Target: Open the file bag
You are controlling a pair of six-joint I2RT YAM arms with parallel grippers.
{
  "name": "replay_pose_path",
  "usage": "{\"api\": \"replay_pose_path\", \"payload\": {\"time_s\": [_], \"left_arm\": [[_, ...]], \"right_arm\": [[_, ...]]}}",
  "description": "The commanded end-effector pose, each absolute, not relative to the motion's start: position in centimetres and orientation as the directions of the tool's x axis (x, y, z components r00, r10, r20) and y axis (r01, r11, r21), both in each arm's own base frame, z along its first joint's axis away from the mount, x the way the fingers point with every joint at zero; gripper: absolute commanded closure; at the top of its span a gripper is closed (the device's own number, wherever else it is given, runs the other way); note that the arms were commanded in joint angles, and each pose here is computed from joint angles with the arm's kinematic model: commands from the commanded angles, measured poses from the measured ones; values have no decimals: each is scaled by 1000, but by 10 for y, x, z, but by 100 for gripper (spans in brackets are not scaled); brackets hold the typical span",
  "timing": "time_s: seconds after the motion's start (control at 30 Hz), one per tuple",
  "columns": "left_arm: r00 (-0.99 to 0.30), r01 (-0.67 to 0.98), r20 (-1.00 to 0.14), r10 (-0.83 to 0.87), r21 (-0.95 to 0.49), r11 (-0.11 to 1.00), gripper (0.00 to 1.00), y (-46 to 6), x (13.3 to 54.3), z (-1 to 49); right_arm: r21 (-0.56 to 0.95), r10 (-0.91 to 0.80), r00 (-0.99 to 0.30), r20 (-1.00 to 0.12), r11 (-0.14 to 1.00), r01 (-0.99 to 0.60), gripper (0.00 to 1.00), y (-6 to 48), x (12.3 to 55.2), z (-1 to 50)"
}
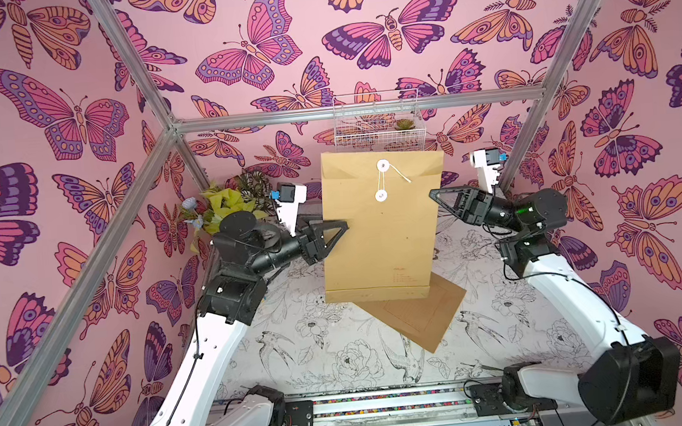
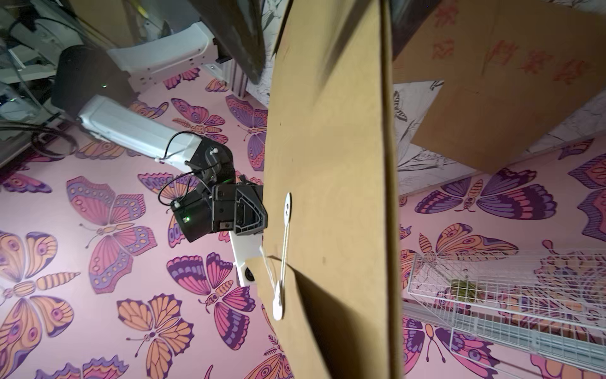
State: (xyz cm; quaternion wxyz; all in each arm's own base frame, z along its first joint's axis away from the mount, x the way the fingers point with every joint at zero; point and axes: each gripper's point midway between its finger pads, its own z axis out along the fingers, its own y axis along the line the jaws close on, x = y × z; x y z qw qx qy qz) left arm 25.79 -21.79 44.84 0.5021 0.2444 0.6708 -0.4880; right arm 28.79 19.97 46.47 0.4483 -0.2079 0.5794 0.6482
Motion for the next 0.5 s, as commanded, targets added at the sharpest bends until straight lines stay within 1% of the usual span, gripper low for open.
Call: {"api": "replay_pose_path", "payload": {"time_s": [0.0, 0.13, 0.27, 0.3, 0.37, 0.47], "left_arm": [[-303, 868, -939, -163, -342, 361, 47, -219, 248, 471], [-259, 878, -950, -177, -308, 367, 47, -216, 246, 481], [-223, 906, -953, -205, -280, 316, 48, -218, 236, 499], [-219, 910, -954, -204, -275, 310, 50, -218, 235, 502], [-204, 921, -958, -200, -257, 292, 57, -219, 230, 507], [-187, 926, -962, -199, -240, 292, 66, -218, 228, 509]], "right_arm": [[471, 325, -429, -843, 59, -880, 100, 203, 261, 489], [447, 323, -399, -858, 85, -891, 100, 203, 251, 492], [445, 322, -401, -858, 74, -892, 100, 206, 244, 496], [447, 319, -404, -857, 69, -892, 100, 207, 243, 496], [445, 316, -406, -857, 62, -893, 100, 209, 240, 497], [453, 327, -408, -853, 74, -888, 100, 209, 242, 495]]}}
